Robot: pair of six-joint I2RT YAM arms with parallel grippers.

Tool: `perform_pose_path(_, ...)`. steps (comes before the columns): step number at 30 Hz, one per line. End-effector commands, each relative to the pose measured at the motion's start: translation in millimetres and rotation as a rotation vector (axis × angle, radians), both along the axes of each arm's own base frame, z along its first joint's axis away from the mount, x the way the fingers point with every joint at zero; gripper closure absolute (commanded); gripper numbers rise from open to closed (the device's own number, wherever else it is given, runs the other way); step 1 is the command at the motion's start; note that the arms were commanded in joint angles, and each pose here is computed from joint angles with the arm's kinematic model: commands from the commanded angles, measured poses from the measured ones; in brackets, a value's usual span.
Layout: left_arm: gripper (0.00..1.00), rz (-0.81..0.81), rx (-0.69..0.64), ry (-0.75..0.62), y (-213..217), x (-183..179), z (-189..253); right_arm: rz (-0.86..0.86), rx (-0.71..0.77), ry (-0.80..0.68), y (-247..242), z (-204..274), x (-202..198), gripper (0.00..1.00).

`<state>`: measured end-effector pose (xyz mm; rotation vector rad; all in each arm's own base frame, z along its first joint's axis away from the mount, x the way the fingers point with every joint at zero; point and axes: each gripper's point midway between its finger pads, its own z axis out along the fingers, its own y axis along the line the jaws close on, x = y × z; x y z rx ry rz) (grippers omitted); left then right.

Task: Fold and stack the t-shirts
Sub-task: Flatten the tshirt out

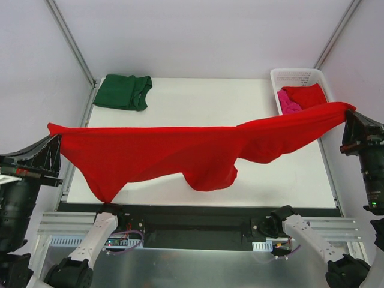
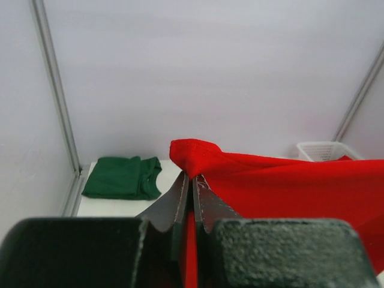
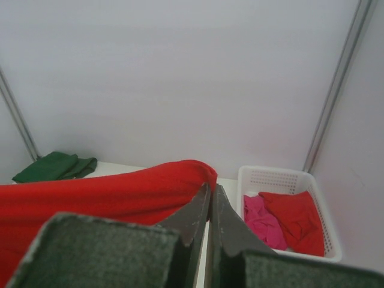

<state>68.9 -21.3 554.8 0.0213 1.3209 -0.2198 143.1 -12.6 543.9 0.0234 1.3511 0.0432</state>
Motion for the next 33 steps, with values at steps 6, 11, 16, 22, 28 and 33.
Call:
perform_pose_path(6, 1.00, -0.228, 0.038, -0.172, -30.8, -43.7, 38.8, 0.147, -0.005, -0.155, 8.2, 37.0, -48.0, 0.99)
perform_pose_path(11, 1.00, -0.316, 0.058, -0.196, -42.9, -58.8, 40.5, 0.167, 0.008, -0.191, 6.9, 41.5, -60.7, 0.99)
perform_pose_path(16, 1.00, -0.420, 0.073, -0.246, -56.0, -81.0, 52.8, 0.203, 0.037, -0.252, 7.6, 53.0, -75.3, 0.99)
perform_pose_path(22, 1.00, -0.528, 0.106, -0.309, -69.4, -104.4, 66.0, 0.235, 0.042, -0.287, 10.2, 65.2, -84.7, 0.99)
perform_pose_path(28, 1.00, -0.623, 0.127, -0.392, -74.3, -131.7, 78.4, 0.303, 0.072, -0.351, 15.0, 78.4, -104.5, 0.99)
perform_pose_path(33, 1.00, -0.574, 0.122, -0.268, -75.7, -59.4, 59.1, 0.243, 0.054, -0.281, 23.2, 68.7, -56.1, 0.99)
